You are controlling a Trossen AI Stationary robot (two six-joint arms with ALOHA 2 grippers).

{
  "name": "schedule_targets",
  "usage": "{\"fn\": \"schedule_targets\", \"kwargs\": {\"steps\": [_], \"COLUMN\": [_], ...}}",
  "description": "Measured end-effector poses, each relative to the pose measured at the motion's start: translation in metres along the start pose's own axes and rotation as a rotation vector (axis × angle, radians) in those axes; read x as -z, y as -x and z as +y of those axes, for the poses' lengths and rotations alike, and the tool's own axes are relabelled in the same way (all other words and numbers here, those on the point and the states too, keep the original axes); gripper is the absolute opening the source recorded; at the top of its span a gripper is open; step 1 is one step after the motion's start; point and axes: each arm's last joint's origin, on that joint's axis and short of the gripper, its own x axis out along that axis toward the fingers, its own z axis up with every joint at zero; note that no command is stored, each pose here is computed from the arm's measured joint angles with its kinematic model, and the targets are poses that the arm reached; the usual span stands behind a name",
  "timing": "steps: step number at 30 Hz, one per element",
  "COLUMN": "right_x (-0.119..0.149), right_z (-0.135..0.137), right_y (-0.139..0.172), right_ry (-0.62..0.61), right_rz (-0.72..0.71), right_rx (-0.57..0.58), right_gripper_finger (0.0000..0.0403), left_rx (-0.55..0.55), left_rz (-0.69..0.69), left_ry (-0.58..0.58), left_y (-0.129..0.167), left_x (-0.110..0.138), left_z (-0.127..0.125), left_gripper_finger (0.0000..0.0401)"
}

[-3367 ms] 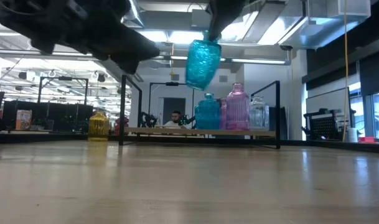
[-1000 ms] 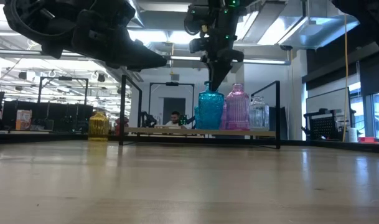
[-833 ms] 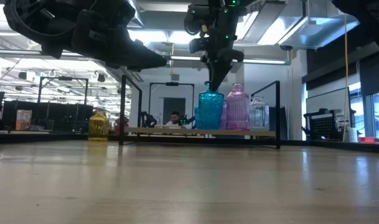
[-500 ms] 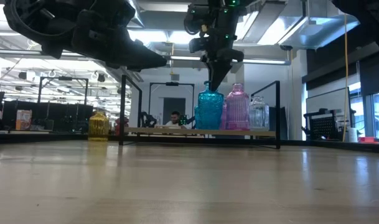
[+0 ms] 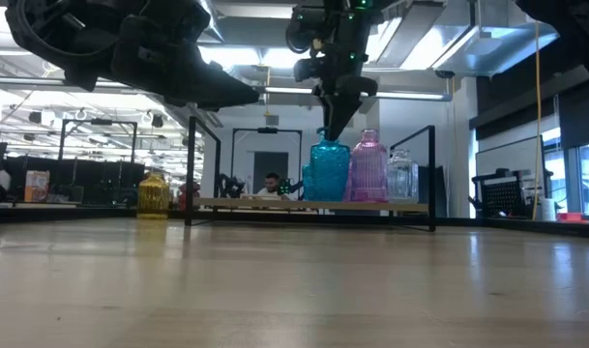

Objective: Sort vases onto shelf
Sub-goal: Put the blue vase aligned with the other blue vase on the shelf

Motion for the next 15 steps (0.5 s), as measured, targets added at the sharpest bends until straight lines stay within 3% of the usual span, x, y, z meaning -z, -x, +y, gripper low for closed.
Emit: {"fn": "schedule_targets", "kwargs": {"steps": [7, 15], "right_x": [-0.001, 0.001], "right_z": [0.005, 0.025], "right_y": [0.004, 0.047], "right_ry": [0.012, -0.047], "right_rz": [0.007, -0.069], "right_rx": [0.005, -0.002], "right_gripper_finger": [0.0106, 0.0106], "left_rx": [0.0, 0.0], "left_rz": [0.0, 0.0], "left_ry": [0.0, 0.0], "left_y": [0.0, 0.0], "left_x": [0.0, 0.0], "left_z": [0.0, 0.0], "left_gripper_finger": [0.0094, 0.0094]}}
